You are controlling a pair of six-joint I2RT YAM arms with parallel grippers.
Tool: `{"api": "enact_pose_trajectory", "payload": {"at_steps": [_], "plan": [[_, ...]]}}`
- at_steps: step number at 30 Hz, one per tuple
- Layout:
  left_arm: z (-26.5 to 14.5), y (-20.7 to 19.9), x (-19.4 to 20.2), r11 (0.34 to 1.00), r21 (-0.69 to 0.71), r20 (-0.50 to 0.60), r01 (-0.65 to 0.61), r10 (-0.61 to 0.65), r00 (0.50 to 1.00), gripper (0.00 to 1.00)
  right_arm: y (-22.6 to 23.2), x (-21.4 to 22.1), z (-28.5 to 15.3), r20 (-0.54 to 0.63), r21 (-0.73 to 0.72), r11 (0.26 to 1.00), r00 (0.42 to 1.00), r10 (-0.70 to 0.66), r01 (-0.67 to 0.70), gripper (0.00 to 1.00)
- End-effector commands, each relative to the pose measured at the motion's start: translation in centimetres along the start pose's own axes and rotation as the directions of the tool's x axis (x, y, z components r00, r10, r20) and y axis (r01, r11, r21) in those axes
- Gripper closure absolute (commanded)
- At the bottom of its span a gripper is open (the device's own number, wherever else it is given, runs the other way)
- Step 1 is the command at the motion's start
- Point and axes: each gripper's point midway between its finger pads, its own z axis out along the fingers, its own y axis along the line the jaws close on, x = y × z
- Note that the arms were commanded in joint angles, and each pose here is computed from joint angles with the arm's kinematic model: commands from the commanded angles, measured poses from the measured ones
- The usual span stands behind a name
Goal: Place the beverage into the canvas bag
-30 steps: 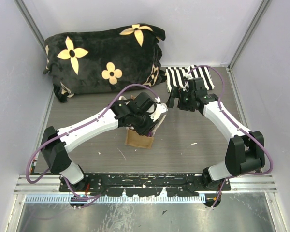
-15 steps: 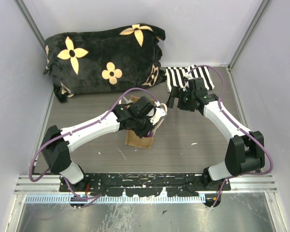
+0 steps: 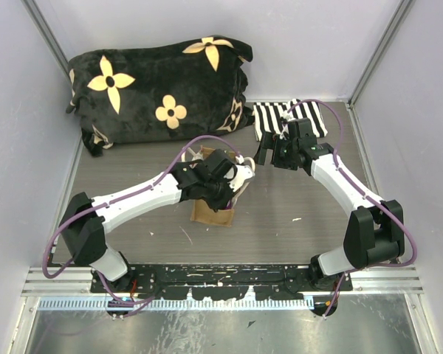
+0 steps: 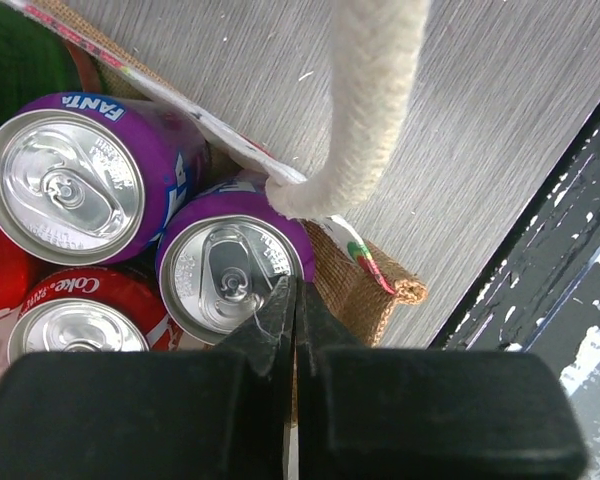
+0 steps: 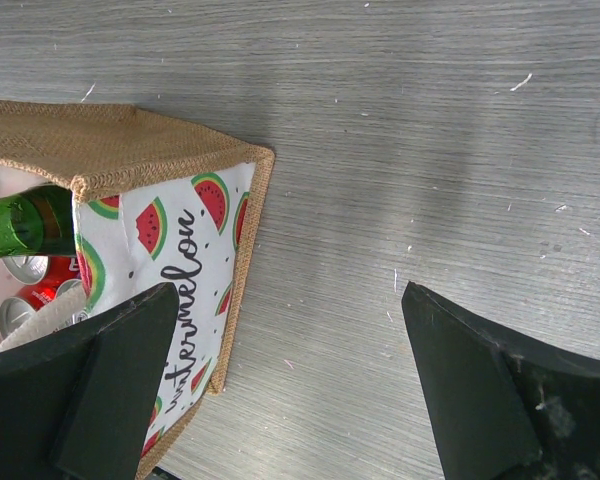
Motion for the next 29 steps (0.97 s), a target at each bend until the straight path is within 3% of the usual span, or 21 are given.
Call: {"api": "enact_pose_trajectory", "payload": {"at_steps": [1, 7, 12, 17, 29], "plan": [[1.5, 1.1, 2.8, 0.999, -0.039, -0.090, 0.009, -0.012, 0.996, 0.86, 1.0, -2.0, -1.1, 0.061, -0.026, 0.999, 0.998, -0.018, 0.020, 0.00], [-4.1, 2.6, -3.9, 0.995, -0.096, 0.140, 0.013, 0.001, 0.990, 0.34, 1.4, -3.5, -1.6, 0.108, -0.025, 0.999, 0.994, -0.033, 0.036, 0.00], [-11.4, 3.9, -10.0, 0.992, -0.112, 0.379, 0.051, -0.005, 0.925, 0.02, 1.7, -5.2, -1.9, 0.152, -0.022, 0.998, 0.987, -0.055, 0.059, 0.00], [-14.8, 5.0, -10.6, 0.989, -0.118, 0.435, 0.083, -0.024, 0.900, 0.02, 2.2, -6.1, -1.5, 0.157, -0.039, 0.997, 0.986, -0.057, 0.063, 0.00], [-15.4, 5.4, -7.7, 0.985, -0.066, 0.436, 0.159, -0.115, 0.893, 0.02, 2.5, -5.8, -1.1, 0.143, -0.064, 0.996, 0.989, -0.049, 0.058, 0.00]]}}
